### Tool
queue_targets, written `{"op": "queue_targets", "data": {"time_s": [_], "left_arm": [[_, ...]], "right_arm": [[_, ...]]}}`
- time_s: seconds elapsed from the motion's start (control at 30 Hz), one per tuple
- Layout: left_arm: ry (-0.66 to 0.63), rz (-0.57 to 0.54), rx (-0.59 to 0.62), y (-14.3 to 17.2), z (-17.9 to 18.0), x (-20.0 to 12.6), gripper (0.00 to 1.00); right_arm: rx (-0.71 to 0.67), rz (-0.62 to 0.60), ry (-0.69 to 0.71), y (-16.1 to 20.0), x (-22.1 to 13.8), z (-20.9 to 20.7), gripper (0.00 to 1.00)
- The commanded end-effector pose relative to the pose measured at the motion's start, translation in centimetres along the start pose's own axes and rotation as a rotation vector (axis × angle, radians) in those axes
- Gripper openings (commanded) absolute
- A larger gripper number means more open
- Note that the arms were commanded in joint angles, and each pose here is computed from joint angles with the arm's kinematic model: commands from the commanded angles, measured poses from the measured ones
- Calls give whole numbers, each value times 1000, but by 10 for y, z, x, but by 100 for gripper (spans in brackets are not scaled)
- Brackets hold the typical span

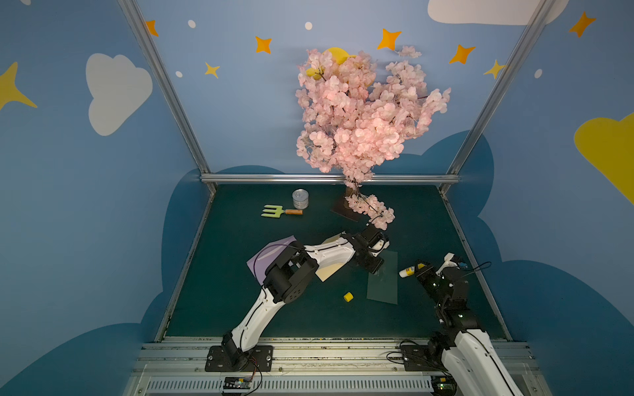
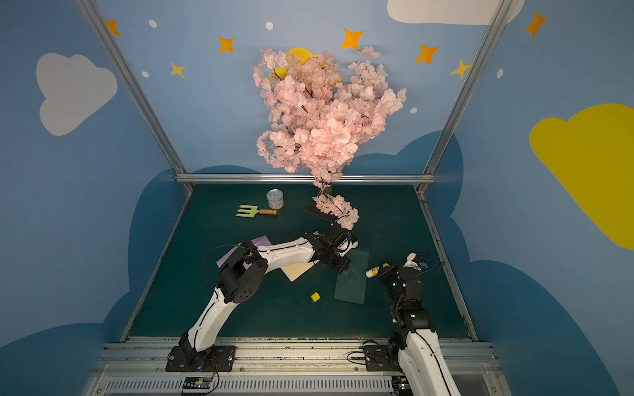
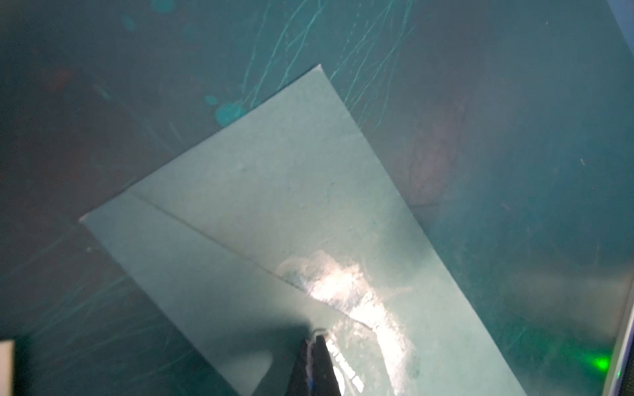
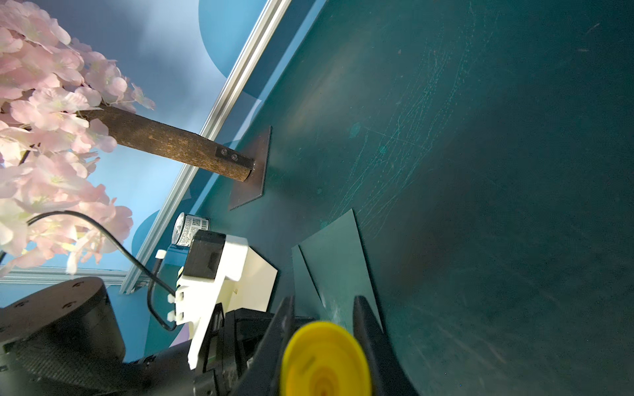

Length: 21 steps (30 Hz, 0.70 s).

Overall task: Seal the envelope with a glue stick
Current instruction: Seal the envelope at the center of the board.

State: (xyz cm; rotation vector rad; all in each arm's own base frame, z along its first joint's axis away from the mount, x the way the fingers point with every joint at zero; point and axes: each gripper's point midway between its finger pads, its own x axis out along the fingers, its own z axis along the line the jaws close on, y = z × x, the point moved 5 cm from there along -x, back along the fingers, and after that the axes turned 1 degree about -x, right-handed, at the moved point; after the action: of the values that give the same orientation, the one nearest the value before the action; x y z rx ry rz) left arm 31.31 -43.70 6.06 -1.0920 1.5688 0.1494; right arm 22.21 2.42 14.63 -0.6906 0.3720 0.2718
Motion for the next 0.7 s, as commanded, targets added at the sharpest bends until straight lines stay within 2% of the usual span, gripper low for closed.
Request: {"op": "queue_targets", "data": {"time_s": [0.0,0.43,0.67], "left_arm": [[-104,214,-62,59,27,17,3],[-47,276,-19,90,-17,20,3],[-55,284,-2,87,-20,29,3]], "right_arm": [[6,-2,-12,0,0,1,0],[5,-1,-17,0,-1,1,0],[13,0,-17,2,-2,-1,0]]}}
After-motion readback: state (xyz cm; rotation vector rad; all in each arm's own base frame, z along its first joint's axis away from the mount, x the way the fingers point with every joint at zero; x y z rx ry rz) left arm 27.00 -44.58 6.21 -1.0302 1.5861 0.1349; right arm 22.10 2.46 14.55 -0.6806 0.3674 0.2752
